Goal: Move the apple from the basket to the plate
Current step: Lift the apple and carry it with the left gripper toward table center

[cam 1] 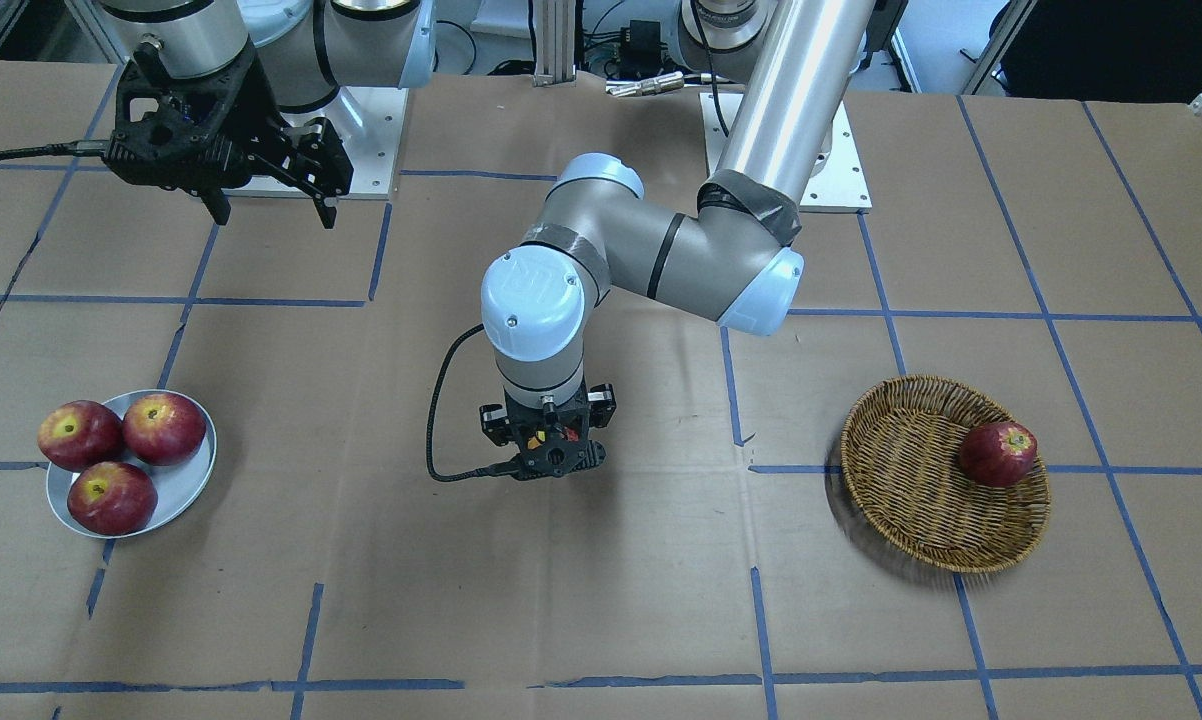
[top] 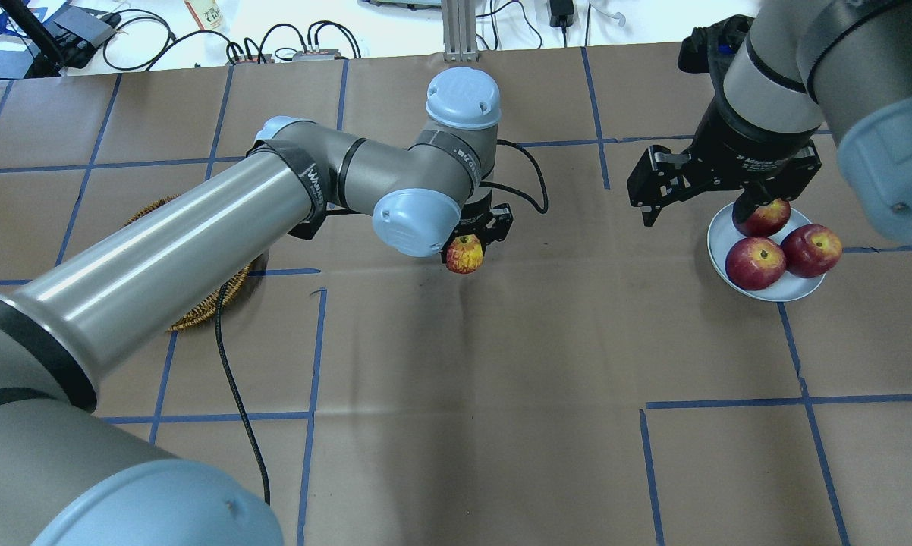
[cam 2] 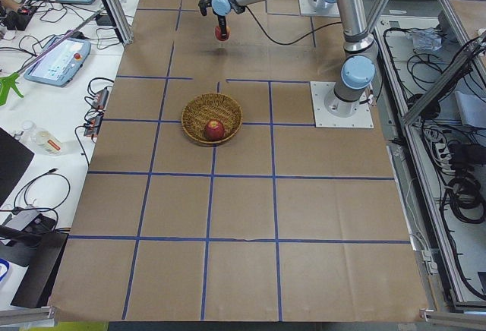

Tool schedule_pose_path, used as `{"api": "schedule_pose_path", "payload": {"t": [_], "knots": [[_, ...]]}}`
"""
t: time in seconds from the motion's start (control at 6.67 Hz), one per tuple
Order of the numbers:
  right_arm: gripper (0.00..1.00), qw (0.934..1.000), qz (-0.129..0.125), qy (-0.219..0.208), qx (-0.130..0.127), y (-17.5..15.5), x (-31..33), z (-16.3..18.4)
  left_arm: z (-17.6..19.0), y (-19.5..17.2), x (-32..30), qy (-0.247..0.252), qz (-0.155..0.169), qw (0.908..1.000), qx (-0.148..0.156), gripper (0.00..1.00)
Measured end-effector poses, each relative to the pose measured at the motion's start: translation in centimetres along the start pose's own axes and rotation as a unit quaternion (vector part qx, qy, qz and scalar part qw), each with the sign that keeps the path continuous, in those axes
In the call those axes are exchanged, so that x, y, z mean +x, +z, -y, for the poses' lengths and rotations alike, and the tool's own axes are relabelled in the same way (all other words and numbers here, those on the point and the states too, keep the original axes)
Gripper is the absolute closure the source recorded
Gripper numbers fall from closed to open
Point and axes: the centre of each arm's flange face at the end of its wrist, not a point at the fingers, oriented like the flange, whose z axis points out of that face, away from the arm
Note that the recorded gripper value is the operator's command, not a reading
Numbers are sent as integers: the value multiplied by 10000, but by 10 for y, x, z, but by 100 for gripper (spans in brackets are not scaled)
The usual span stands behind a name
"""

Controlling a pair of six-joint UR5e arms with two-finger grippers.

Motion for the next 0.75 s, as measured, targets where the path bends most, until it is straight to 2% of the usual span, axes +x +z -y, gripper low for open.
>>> {"api": "schedule_pose_path", "payload": {"t": [0.3,0.75], "knots": [[0,10000,-9,-3,55,-6,0,4,7,14,6,-13,-54,10000,12,61],[0,10000,3,-10,77,-9,-1,14,10,27,9,-25,-61,10000,24,42]]}}
